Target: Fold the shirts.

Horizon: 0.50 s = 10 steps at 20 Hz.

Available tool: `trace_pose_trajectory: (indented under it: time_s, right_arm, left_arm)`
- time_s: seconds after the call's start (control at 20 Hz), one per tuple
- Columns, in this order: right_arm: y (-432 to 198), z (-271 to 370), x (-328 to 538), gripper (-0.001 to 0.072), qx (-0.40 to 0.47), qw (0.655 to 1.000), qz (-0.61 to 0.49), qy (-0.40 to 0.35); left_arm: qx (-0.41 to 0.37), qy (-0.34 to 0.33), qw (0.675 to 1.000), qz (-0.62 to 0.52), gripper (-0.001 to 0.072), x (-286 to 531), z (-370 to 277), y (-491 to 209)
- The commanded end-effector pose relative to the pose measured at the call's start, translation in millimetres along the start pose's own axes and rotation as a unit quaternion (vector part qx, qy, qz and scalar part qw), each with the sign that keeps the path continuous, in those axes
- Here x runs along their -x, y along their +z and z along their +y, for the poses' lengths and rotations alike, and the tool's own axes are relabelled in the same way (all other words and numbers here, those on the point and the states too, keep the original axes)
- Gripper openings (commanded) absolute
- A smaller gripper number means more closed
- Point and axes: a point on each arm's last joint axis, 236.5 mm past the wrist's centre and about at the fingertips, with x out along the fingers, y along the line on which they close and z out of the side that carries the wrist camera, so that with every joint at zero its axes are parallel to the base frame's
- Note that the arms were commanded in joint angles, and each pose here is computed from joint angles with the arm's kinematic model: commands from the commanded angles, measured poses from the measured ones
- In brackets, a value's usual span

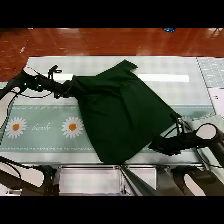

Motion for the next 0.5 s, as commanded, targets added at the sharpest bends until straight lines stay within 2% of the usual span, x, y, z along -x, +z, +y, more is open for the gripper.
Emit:
trace_pose_trajectory:
  time_s: [0.0,0.15,0.45]
  right_arm:
    - [-6,7,-16,0.0407,-0.002,1.000,0.014,-0.011]
    - [-3,18,-34,0.0407,-0.010,0.999,0.031,0.010]
    - [34,52,-67,0.0407,-0.049,0.995,-0.003,0.088]
  left_arm:
    - [-0.001,-0.001,1.000,0.000,0.0020,0,-1,1]
    - [-0.001,-0.003,1.000,0.007,0.0020,0,-2,-3]
    - [-0.001,-0.003,1.000,0.008,0.0020,0,-2,-3]
